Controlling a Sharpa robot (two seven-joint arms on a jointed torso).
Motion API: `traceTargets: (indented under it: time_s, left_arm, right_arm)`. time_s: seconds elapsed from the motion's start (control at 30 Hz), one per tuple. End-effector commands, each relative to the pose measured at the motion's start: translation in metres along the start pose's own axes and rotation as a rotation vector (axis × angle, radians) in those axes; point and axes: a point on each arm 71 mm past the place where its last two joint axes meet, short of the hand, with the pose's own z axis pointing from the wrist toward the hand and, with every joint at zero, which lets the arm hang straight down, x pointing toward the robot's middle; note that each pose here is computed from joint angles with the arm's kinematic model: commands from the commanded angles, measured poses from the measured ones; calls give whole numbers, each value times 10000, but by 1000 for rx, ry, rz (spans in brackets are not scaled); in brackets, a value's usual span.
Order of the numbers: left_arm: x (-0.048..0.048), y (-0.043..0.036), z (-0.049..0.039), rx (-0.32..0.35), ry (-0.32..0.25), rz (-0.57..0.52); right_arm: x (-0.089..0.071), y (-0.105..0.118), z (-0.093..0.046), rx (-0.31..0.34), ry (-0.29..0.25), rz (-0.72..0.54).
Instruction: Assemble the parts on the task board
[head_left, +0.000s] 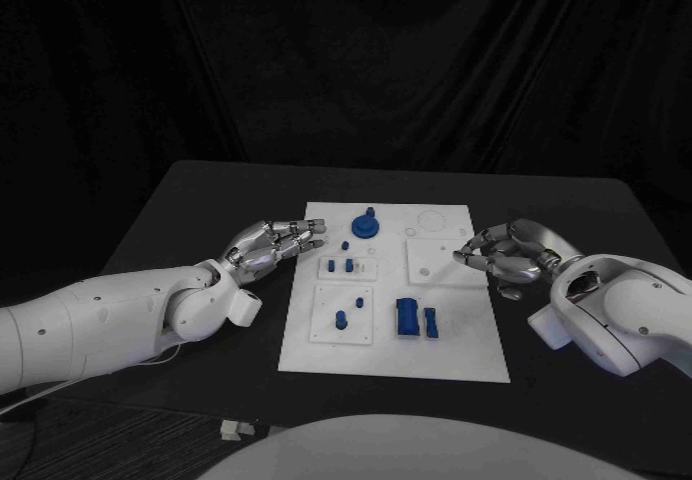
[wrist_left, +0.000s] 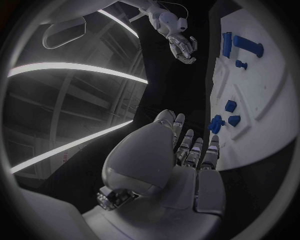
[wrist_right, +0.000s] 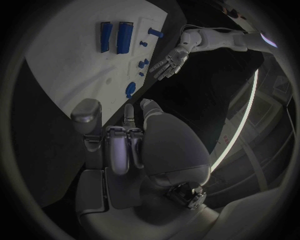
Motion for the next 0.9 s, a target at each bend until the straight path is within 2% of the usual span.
traceTargets:
  time_s: [0.03, 0.27, 0.43, 0.9]
  left_arm:
    - [18, -32, -1, 47, -8, 2]
    - [28, -38, -10, 50, -9, 2]
    - [32, -37, -8, 49, -8, 0]
    - [35, -28, 0, 41, -2, -4]
  right_arm:
    - [15, 74, -31, -190, -76, -236]
    - [151, 23, -73, -264, -72, -396]
    - [286, -17, -125, -297, -42, -496]
    - [572, -158, -166, -261, 47, -552]
